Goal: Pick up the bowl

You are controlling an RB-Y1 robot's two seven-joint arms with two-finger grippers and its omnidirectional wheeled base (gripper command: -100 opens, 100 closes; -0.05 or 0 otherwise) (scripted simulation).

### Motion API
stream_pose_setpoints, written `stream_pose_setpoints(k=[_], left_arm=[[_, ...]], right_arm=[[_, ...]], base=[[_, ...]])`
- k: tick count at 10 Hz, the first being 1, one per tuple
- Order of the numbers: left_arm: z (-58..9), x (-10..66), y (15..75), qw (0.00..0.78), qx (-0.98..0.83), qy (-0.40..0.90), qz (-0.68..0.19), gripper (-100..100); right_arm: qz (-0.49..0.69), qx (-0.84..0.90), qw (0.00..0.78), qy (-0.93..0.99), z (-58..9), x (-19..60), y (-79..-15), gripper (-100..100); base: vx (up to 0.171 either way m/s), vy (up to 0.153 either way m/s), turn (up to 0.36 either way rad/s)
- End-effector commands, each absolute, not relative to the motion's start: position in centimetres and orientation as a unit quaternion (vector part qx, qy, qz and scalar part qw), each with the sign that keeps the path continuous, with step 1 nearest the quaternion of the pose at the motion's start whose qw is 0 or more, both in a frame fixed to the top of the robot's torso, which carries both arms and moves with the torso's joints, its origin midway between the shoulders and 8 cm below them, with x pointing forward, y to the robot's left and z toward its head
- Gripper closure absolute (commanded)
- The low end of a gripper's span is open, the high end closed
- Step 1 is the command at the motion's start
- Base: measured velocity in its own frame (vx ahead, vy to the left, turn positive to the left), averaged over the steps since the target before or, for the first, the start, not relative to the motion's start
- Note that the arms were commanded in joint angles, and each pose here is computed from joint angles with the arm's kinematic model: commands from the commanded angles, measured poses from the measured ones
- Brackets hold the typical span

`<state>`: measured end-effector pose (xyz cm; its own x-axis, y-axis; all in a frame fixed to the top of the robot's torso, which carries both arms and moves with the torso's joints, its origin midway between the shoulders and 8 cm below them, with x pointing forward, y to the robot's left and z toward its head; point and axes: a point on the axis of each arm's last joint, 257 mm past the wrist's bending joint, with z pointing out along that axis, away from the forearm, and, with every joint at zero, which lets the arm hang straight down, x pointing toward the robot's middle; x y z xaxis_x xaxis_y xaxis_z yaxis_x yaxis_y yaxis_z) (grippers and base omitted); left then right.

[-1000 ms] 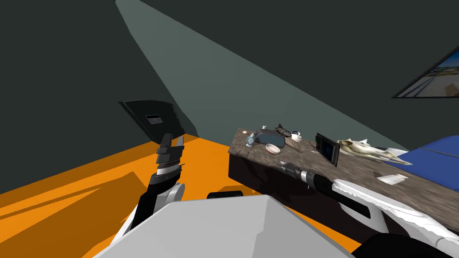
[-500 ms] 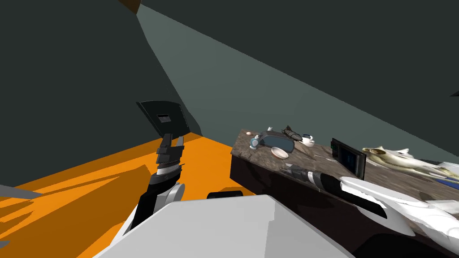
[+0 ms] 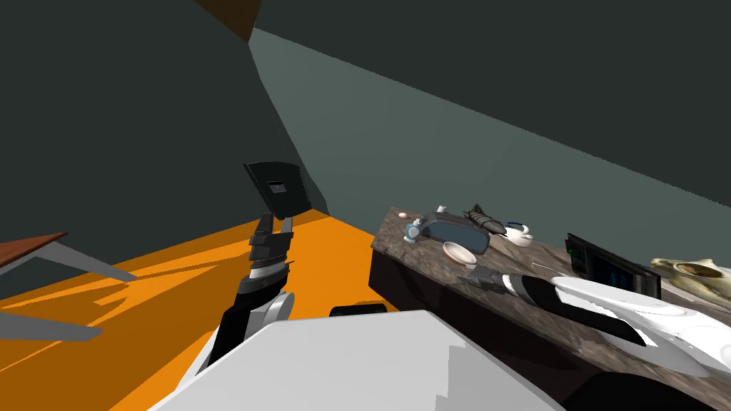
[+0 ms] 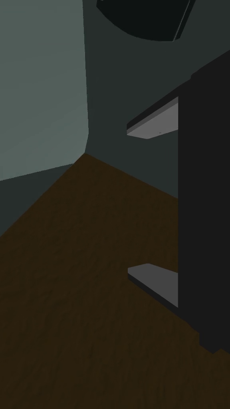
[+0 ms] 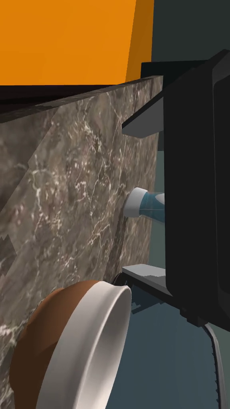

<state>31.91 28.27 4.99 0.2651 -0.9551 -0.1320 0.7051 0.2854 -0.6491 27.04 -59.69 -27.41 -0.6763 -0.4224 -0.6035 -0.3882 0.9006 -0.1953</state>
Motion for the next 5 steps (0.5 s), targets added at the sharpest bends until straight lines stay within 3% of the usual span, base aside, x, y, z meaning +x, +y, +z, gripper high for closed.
stream_pose_setpoints(k=[1, 5], left_arm=[[5.0, 31.9, 28.3, 0.758, -0.24, 0.26, -0.547, 0], [5.0, 31.9, 28.3, 0.758, -0.24, 0.26, -0.547, 0]], right_arm=[[-0.032, -0.231, 0.323, 0.917, -27.1, 27.0, -60.5, -100], [-0.061, -0.267, 0.25, 0.929, -26.5, 24.4, -64.5, -100]], base=[[0.026, -0.035, 0.1], [0.032, -0.047, 0.186]])
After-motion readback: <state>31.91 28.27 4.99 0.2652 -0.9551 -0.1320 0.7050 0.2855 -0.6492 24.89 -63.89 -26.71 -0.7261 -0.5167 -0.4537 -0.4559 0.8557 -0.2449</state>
